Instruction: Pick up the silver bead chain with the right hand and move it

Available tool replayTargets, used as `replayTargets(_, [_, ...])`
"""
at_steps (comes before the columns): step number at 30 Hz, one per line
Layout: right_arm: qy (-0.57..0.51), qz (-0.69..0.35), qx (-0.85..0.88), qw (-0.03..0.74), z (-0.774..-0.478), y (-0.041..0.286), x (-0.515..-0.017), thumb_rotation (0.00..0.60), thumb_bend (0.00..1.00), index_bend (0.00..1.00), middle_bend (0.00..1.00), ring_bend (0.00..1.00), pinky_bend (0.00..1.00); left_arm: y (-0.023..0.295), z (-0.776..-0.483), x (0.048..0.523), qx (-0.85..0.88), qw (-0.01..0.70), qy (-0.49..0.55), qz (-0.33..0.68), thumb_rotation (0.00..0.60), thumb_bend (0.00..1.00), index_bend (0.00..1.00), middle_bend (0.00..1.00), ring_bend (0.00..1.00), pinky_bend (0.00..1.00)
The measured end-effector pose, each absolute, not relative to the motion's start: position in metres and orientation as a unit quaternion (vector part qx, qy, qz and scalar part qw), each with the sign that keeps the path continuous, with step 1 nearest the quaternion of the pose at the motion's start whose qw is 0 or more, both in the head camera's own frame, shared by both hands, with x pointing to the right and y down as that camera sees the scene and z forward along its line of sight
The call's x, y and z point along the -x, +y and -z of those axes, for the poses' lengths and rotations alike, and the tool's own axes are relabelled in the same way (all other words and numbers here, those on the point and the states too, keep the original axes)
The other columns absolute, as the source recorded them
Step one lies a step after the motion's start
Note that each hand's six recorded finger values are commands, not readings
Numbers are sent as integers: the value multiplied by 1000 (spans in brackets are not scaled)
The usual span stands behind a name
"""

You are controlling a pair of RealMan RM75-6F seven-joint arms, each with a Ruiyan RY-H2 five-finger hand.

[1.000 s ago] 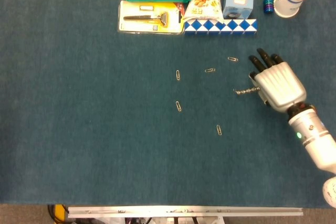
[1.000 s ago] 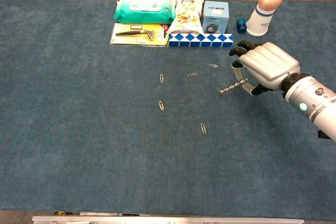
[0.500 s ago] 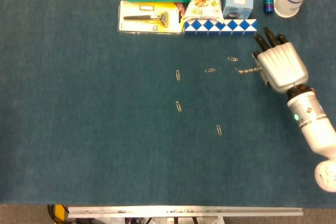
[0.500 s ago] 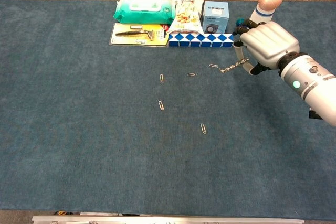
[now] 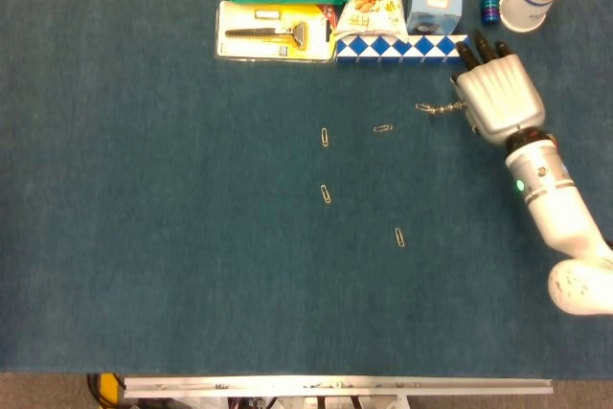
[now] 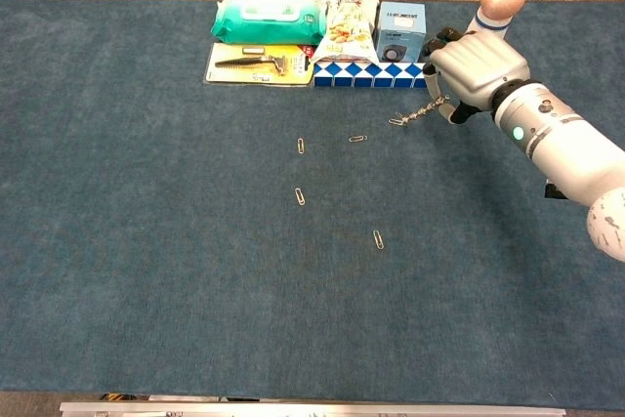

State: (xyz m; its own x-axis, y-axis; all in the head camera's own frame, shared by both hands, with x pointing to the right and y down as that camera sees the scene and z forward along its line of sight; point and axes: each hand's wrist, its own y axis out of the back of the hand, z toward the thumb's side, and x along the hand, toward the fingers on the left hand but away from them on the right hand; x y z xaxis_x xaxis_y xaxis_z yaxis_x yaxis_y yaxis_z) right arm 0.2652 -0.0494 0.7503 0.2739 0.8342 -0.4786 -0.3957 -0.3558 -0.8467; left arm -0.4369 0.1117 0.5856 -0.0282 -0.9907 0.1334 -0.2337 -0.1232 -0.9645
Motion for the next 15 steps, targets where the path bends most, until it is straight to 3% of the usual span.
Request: replayTargets(15, [-185,-567,603,530,-762,-55,-251,600,346,601,178,70,236,112,-584,440,572,391,535,483,600,25,323,219,227,438])
